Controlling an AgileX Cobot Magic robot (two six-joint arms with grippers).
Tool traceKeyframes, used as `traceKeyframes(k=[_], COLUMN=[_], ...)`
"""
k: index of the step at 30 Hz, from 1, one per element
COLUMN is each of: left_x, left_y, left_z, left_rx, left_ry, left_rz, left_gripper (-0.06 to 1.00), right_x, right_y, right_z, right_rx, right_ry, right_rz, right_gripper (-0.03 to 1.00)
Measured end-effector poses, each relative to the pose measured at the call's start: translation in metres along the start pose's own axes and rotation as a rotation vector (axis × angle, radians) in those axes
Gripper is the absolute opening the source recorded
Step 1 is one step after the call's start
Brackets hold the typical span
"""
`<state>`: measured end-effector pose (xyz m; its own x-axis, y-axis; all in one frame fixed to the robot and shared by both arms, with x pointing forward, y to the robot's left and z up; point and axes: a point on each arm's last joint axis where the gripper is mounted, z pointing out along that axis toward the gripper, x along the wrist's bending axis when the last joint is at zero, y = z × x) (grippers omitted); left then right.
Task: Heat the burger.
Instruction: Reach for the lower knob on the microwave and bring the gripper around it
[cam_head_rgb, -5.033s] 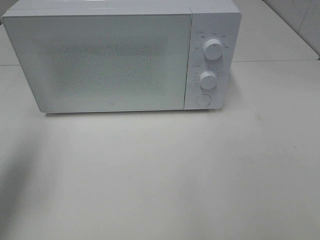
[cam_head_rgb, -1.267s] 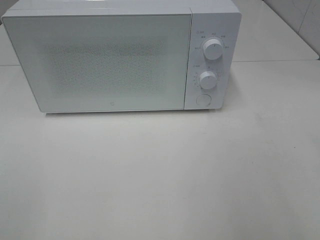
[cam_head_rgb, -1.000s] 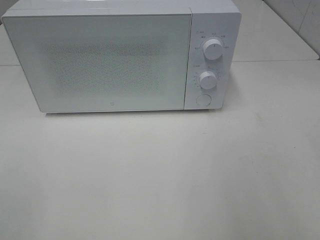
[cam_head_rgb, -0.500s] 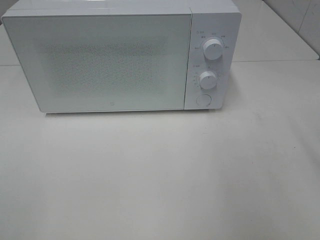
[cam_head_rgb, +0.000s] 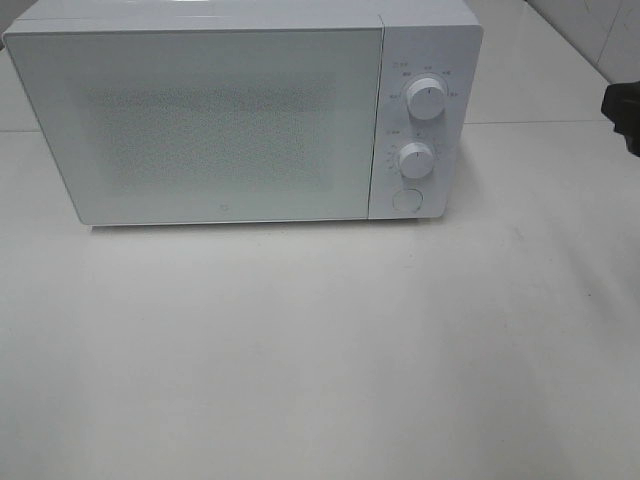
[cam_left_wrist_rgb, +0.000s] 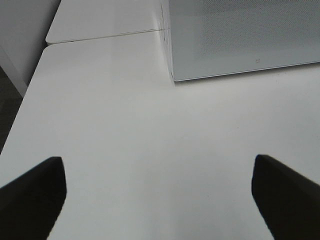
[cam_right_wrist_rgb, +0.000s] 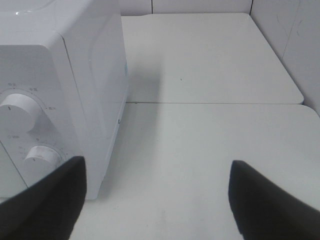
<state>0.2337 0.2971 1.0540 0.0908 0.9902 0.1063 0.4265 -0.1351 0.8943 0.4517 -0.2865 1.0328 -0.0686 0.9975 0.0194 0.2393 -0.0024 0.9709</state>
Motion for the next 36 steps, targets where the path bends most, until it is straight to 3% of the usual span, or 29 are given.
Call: traceKeyframes(k=[8,19,28,30,36], left_x=[0.0,0.0,0.0,0.0,0.0], left_y=[0.0,0.0,0.0,0.0,0.0], left_z=[0.0,0.0,0.0,0.0,0.0], left_rx=[0.0,0.0,0.0,0.0,0.0], left_ry=[0.0,0.0,0.0,0.0,0.0], left_rz=[0.0,0.0,0.0,0.0,0.0], left_gripper=[0.92,0.92,0.92,0.92,0.92], right_x=[-0.005,0.021,0.043,0.057,0.073], right_y=[-0.018,-0.015,-0.027,-0.041,-0.059], right_z=[0.0,-0.015,-0.005,0.004,0.013], right_rx=[-0.096,-0.302,-0.303,-0.284,-0.238], right_ry=[-0.076,-0.157,-0.116,-0.095,-0.109], right_rz=[-0.012,-0.094,-0.156,-0.165,-0.145], right_gripper=[0.76,0.76,0.76,0.76,0.76])
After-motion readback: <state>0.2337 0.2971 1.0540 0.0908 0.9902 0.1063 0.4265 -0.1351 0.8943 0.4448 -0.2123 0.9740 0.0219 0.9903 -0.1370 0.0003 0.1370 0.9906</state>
